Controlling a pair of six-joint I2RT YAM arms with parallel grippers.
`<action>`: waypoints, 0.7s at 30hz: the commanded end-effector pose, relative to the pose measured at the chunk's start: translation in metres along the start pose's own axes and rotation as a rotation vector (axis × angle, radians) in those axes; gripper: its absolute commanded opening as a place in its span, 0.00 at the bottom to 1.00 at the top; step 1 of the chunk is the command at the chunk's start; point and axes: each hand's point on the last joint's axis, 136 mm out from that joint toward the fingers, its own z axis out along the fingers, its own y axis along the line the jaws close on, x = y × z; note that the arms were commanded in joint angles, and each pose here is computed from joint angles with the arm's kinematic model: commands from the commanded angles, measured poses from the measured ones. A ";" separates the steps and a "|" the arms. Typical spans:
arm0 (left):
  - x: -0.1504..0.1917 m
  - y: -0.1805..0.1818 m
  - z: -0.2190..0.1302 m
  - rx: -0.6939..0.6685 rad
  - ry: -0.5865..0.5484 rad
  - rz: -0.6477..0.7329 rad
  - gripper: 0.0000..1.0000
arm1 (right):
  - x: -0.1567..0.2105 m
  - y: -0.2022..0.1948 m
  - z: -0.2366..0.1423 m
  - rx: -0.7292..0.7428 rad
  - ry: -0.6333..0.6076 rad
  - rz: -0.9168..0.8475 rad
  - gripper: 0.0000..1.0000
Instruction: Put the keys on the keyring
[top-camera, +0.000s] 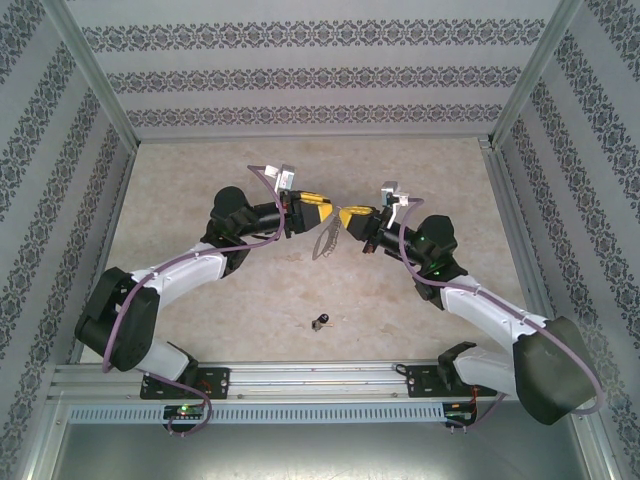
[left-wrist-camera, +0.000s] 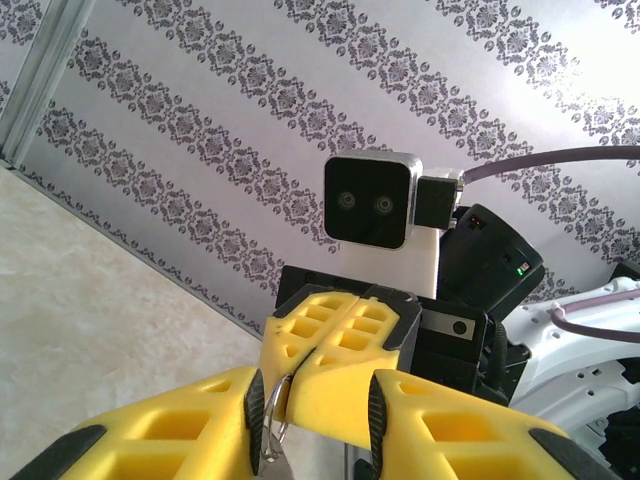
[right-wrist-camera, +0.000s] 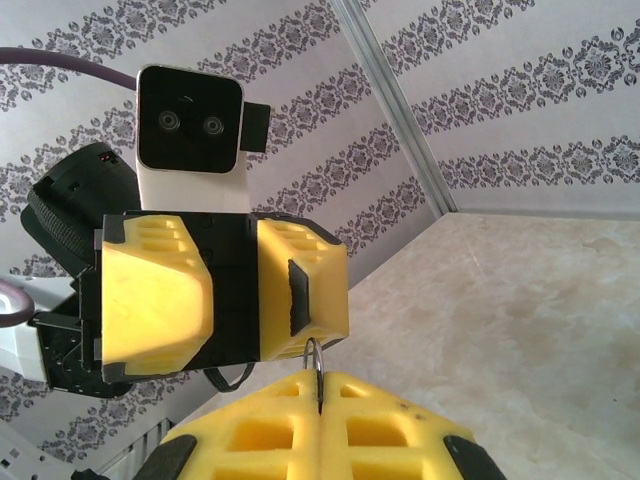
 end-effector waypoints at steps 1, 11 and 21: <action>-0.004 -0.010 0.002 0.048 -0.008 0.035 0.36 | -0.023 0.017 0.005 -0.056 -0.064 -0.044 0.00; 0.004 0.005 0.001 -0.026 0.005 0.030 0.38 | -0.024 0.020 0.002 -0.057 -0.068 -0.046 0.00; 0.017 0.005 0.007 -0.004 0.043 0.002 0.35 | -0.024 0.022 0.002 -0.059 -0.070 -0.047 0.00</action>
